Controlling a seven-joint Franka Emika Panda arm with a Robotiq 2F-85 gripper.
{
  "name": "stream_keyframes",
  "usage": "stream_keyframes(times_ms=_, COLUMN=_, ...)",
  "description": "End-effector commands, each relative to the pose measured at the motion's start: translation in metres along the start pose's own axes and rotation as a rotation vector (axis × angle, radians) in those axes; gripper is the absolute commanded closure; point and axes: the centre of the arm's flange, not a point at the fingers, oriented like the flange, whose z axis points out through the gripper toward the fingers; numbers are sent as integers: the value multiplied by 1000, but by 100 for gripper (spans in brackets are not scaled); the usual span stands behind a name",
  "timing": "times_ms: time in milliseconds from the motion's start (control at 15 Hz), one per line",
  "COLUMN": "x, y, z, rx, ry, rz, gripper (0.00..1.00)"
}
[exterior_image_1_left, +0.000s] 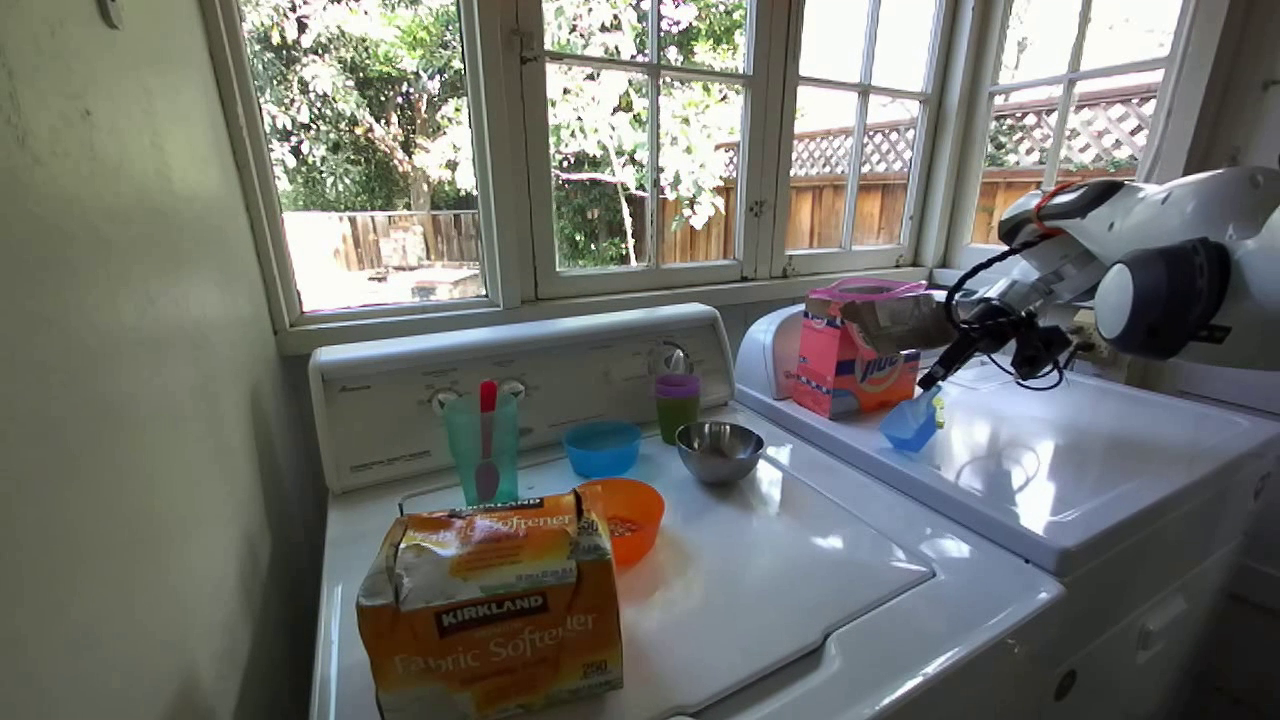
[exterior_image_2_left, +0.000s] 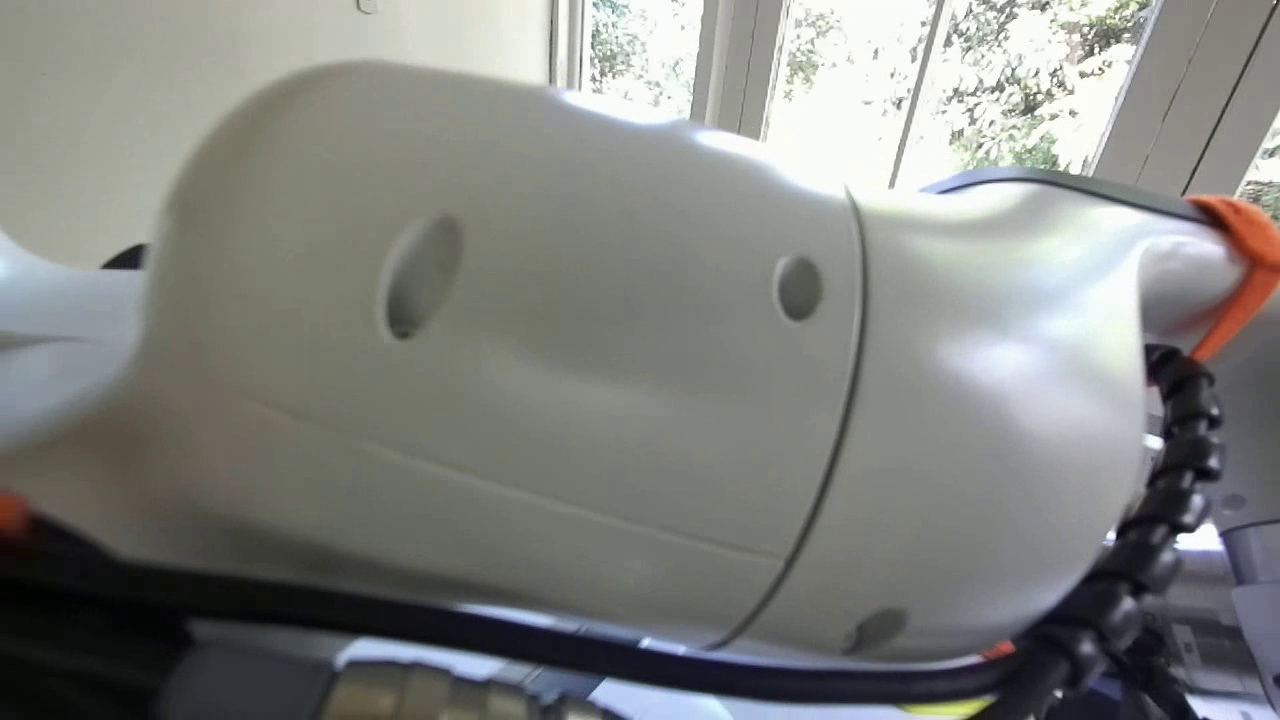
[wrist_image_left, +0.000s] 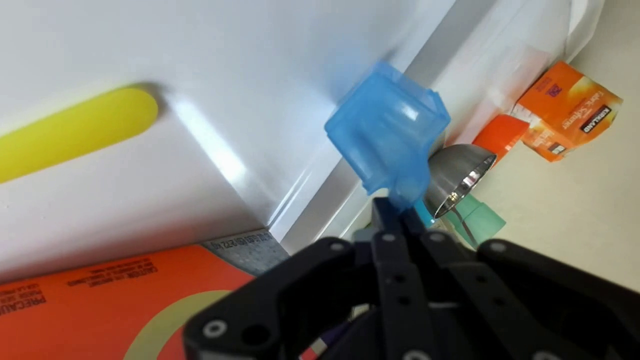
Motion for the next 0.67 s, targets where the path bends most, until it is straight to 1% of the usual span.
stream_keyframes(times_ms=0, x=14, y=43, z=-16, rx=-25, ry=-28, rz=-69, gripper=99)
stream_keyframes(times_ms=133, x=13, y=45, z=-18, rx=-15, ry=-42, rz=-105, gripper=99)
stream_keyframes(times_ms=200, x=12, y=46, z=-21, rx=-10, ry=-46, rz=-108, gripper=93)
stream_keyframes(times_ms=267, x=12, y=46, z=-23, rx=-14, ry=-50, rz=-112, gripper=69)
stream_keyframes(times_ms=400, x=10, y=47, z=-27, rx=-30, ry=-56, rz=-106, gripper=67)
stream_keyframes(times_ms=600, x=8, y=48, z=-30, rx=-46, ry=-61, rz=-97, gripper=47)
